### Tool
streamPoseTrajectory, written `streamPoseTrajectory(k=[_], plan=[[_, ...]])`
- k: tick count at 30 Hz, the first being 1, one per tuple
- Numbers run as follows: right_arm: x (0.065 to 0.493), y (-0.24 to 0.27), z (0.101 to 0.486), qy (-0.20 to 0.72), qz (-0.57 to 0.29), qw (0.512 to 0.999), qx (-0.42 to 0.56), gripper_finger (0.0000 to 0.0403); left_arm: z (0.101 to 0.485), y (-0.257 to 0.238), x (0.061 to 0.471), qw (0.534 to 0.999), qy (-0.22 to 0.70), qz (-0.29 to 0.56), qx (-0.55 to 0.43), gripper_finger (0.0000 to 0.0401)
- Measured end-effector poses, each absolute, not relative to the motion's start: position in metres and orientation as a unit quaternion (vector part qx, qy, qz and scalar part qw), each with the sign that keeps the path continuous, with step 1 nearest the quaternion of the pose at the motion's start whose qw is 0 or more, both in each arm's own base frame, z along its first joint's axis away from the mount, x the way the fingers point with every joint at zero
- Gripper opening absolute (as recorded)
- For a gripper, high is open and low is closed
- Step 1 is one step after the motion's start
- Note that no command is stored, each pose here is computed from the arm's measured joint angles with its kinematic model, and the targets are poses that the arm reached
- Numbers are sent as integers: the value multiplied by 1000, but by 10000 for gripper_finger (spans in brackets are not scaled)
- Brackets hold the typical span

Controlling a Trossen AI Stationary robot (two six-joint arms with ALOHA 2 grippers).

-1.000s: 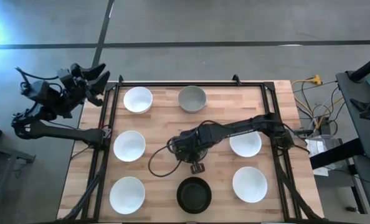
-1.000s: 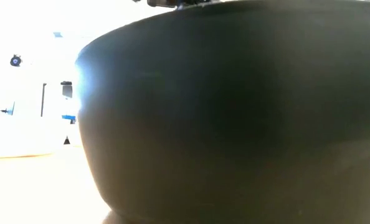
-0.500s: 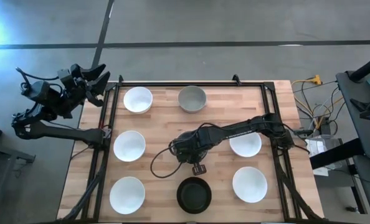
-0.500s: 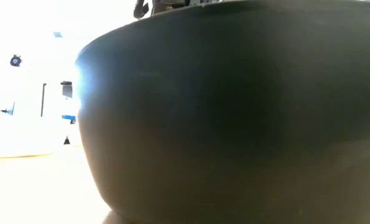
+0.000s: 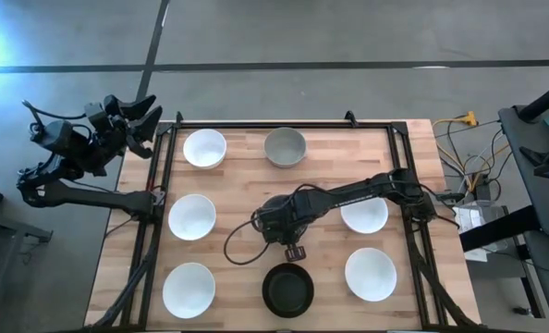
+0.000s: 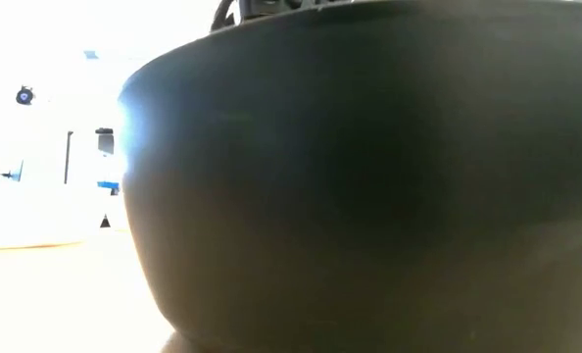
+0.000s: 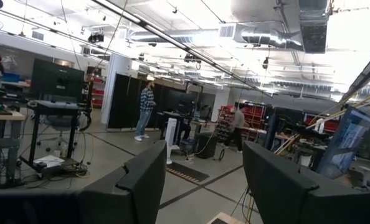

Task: Nest bowls inside each other
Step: Stack the dark gray bowl on top of the light gray bowl

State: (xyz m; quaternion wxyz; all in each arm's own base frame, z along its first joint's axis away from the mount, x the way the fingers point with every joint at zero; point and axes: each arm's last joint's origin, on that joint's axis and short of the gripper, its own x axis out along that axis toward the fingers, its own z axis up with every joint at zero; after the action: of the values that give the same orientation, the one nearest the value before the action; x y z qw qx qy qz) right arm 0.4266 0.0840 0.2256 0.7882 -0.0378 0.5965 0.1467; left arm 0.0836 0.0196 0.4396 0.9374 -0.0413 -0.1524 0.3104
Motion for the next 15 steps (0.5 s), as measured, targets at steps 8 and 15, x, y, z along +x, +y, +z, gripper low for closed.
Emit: streamPoseTrajectory(k=[8,15], plan=[[427,84,225,595,147,789,-38,8,440,20,83,937,-154,311,-42,196],[428,84,222,592,147,792,-37,8,440,20,82,937,-155,310,-42,196]])
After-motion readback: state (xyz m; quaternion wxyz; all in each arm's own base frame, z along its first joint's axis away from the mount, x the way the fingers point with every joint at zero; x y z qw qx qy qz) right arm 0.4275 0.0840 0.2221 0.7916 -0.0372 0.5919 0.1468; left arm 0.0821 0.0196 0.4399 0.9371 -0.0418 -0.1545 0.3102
